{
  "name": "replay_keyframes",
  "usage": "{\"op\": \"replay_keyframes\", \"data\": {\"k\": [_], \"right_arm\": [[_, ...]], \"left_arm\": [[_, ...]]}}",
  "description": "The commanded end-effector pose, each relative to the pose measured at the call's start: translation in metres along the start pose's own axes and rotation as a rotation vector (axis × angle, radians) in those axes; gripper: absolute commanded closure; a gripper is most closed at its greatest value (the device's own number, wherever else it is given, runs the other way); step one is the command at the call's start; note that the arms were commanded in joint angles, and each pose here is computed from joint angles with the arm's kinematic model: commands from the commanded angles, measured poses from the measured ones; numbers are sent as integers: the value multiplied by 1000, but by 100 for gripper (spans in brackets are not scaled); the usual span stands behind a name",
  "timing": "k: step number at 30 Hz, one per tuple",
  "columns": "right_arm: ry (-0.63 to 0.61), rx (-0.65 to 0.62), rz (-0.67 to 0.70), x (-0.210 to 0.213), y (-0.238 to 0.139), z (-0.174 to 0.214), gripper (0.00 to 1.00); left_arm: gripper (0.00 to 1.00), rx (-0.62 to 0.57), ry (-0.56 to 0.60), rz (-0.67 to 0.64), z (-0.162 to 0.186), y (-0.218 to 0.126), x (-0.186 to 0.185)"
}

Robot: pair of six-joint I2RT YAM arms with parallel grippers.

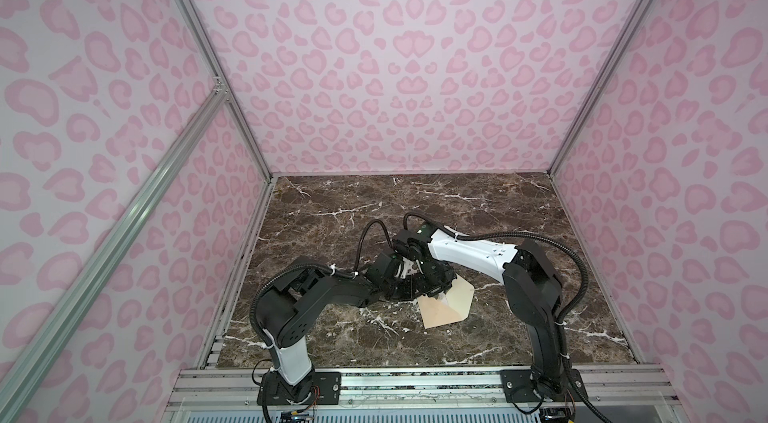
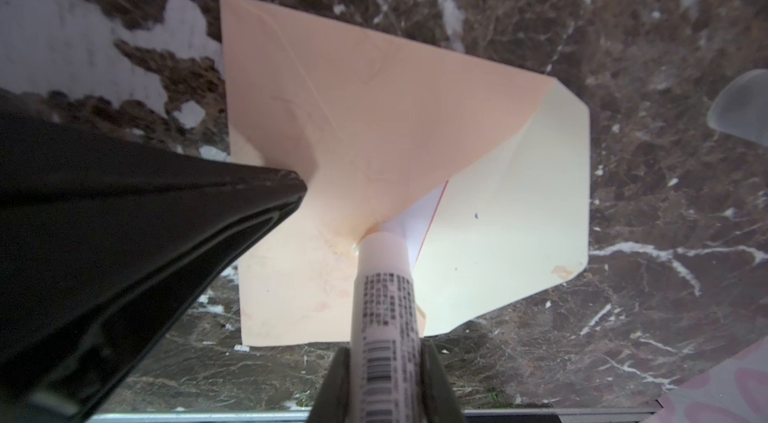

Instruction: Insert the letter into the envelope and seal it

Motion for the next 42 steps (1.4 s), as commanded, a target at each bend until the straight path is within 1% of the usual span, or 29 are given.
{"op": "replay_keyframes", "data": {"k": [1,20,35,42], "right_arm": [[-11,23,24,-2,3,2,100],[-31,61,85,-4,12,0,100],[-63,73,145,-1,8,1,100],[-60,68,169,-8,2,5,100]], "left_arm": [[96,43,-29,-71,11,0,15],[96,44,-27,-64,11,2,14],[96,45,-24,-57,11,2,15],[97,47,-32,-60,11,2,18]]}}
Point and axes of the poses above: each gripper's point midway between its finger pads, its own y axis out along the fingers, its own x axis along the line the jaws close on, z = x × y, the point moved 3 cm from there along -y, back along the fingers, and after that the axes turned 3 degrees about y, right-handed, at the moved point
